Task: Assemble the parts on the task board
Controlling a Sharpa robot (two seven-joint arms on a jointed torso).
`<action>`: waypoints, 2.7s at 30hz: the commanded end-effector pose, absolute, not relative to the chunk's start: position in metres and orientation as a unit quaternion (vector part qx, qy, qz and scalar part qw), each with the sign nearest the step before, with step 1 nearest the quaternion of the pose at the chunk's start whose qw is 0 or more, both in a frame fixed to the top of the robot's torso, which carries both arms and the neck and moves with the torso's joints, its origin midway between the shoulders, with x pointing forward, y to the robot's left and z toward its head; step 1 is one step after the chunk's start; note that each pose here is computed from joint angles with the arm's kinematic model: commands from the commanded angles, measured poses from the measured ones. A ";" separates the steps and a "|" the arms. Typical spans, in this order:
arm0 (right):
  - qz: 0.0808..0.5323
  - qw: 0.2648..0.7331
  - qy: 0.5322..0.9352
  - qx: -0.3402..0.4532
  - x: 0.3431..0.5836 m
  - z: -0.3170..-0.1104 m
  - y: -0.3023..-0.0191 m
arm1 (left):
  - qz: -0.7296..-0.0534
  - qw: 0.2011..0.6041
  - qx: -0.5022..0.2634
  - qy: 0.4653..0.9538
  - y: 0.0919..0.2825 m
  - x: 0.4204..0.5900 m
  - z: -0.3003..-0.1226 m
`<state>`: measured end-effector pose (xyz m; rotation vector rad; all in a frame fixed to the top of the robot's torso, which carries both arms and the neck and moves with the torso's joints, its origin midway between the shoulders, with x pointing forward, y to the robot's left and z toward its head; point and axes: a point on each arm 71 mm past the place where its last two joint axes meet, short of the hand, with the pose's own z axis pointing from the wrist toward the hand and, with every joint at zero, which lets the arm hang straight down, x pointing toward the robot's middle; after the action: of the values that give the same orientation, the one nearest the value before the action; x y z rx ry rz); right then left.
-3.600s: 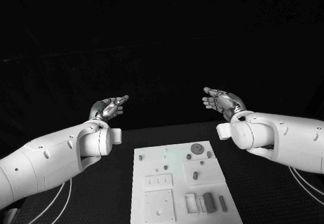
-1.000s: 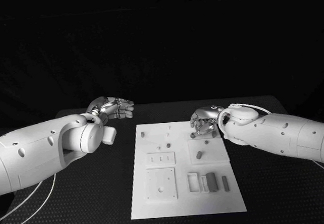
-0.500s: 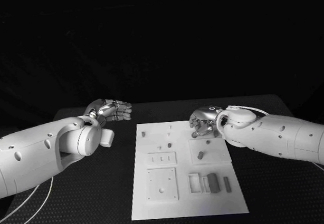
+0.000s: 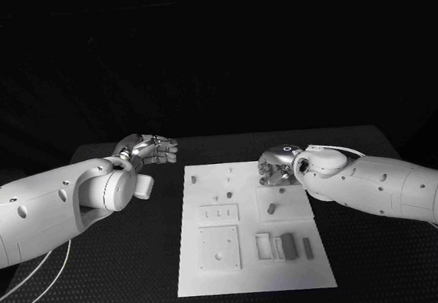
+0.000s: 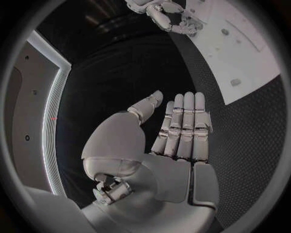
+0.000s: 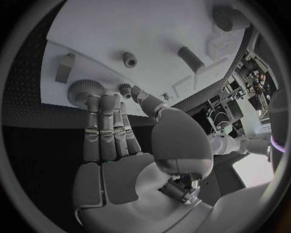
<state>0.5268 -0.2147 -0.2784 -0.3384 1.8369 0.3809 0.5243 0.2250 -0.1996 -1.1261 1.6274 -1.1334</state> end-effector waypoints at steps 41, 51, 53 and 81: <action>0.141 0.601 0.763 -0.191 0.523 -0.290 -0.202 | -0.460 0.408 -0.442 0.654 0.222 0.524 -0.199; 0.137 0.604 0.763 -0.188 0.526 -0.292 -0.200 | -0.460 0.407 -0.441 0.654 0.221 0.524 -0.199; 0.138 0.607 0.760 -0.187 0.526 -0.291 -0.200 | -0.460 0.407 -0.441 0.654 0.221 0.525 -0.199; 0.164 0.679 0.701 -0.140 0.534 -0.259 -0.172 | -0.462 0.409 -0.441 0.653 0.221 0.525 -0.199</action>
<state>0.5332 -0.1729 -0.2616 -0.3294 1.6030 0.3760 0.5253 0.2239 -0.2002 -1.1252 1.6409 -1.1397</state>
